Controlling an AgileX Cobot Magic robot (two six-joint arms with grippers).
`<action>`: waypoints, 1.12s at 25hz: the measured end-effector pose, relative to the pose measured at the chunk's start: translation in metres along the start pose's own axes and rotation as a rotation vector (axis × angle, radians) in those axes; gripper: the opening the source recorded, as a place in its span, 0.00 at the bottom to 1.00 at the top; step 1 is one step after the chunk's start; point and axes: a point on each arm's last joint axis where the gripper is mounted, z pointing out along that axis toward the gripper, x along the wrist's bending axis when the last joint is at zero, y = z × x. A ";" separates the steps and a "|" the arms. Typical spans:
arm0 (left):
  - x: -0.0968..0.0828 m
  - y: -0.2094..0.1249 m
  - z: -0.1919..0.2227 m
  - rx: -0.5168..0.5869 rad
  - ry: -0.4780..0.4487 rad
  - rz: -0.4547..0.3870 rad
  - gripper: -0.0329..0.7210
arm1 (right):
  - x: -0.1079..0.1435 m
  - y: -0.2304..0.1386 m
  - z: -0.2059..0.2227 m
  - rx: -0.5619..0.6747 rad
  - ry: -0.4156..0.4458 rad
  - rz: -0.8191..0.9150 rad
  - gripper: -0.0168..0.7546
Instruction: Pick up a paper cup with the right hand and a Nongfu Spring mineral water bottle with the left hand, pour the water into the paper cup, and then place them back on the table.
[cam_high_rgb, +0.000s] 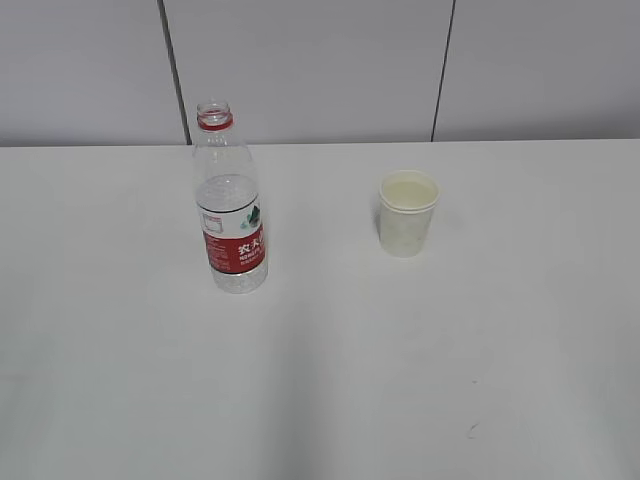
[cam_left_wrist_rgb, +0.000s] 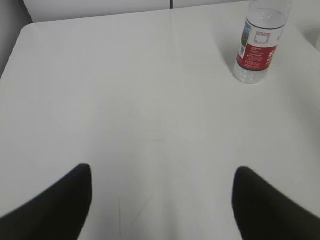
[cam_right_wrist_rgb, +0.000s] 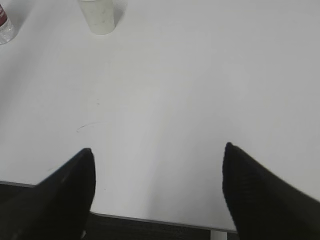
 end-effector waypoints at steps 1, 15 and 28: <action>0.000 0.000 0.000 0.000 0.000 0.000 0.75 | 0.000 0.000 0.000 0.000 0.000 0.000 0.78; 0.000 0.000 0.000 0.000 0.000 0.000 0.72 | 0.000 0.000 0.000 0.000 0.000 0.000 0.78; 0.000 0.000 0.000 0.000 0.000 0.000 0.71 | 0.000 0.000 0.000 0.000 0.000 0.000 0.78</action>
